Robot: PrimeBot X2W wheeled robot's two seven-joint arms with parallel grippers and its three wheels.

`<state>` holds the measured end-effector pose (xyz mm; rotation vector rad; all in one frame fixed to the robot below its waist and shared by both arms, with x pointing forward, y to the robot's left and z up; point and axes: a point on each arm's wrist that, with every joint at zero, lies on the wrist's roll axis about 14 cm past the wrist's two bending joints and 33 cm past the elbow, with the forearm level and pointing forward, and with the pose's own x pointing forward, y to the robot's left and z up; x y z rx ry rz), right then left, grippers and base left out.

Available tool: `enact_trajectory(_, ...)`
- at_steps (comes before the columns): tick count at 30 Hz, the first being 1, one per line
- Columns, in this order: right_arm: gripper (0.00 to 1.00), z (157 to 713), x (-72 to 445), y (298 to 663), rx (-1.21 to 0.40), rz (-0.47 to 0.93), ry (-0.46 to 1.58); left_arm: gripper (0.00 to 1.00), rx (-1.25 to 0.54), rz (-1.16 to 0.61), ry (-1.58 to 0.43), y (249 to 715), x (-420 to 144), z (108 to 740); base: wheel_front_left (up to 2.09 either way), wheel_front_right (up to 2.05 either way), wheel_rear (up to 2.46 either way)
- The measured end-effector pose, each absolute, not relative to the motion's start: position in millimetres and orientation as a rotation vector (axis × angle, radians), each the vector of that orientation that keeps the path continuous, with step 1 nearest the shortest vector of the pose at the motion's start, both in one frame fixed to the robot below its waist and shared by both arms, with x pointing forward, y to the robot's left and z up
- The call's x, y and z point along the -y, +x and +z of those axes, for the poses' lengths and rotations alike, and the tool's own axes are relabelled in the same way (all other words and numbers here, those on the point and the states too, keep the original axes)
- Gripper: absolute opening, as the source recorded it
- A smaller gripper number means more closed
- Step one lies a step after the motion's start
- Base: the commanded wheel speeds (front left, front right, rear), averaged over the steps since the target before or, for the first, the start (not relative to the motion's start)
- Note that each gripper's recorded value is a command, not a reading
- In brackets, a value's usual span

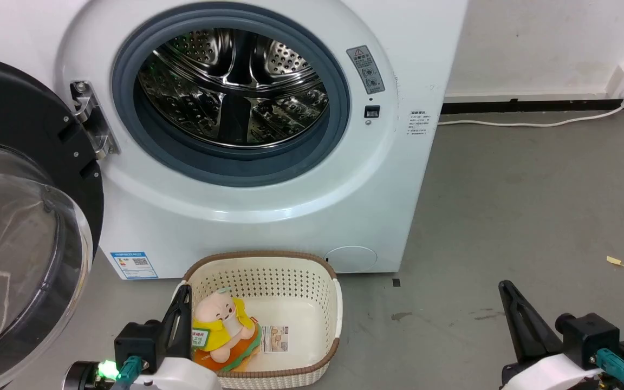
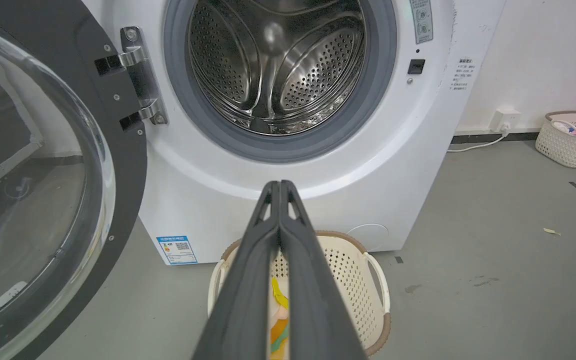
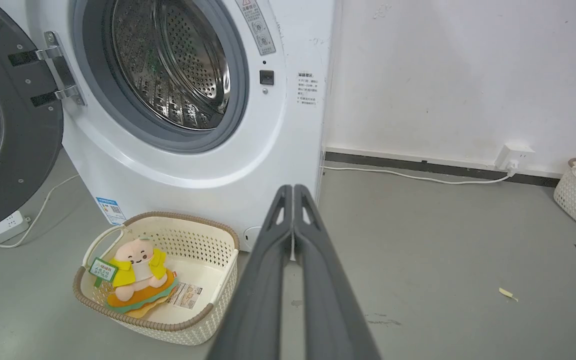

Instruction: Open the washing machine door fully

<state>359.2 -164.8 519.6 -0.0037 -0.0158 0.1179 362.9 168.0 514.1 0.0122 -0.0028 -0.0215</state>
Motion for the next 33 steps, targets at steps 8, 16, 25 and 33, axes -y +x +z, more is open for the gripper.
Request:
enact_trajectory(8, 0.00, 518.0, 164.0, 360.0, 0.001, 0.120, -0.015, 0.00, -0.010, -0.019, 0.020, 363.6, -170.0, 513.6, 0.00, 0.00, 0.00)
enact_trajectory(16, 0.00, 520.7, 163.1, 363.4, 0.001, 0.123, -0.024, 0.00, -0.007, -0.008, 0.026, 366.1, -173.1, 517.3, 0.00, 0.00, 0.00)
enact_trajectory(25, 0.00, 520.1, 162.2, 365.5, -0.013, 0.126, -0.036, 0.00, -0.013, -0.005, 0.037, 368.0, -175.2, 520.0, 0.00, 0.00, 0.00)
enact_trajectory(33, 0.00, 521.7, 161.3, 368.3, -0.017, 0.128, -0.045, 0.00, -0.017, 0.001, 0.043, 369.2, -177.7, 521.7, 0.00, 0.00, 0.00)
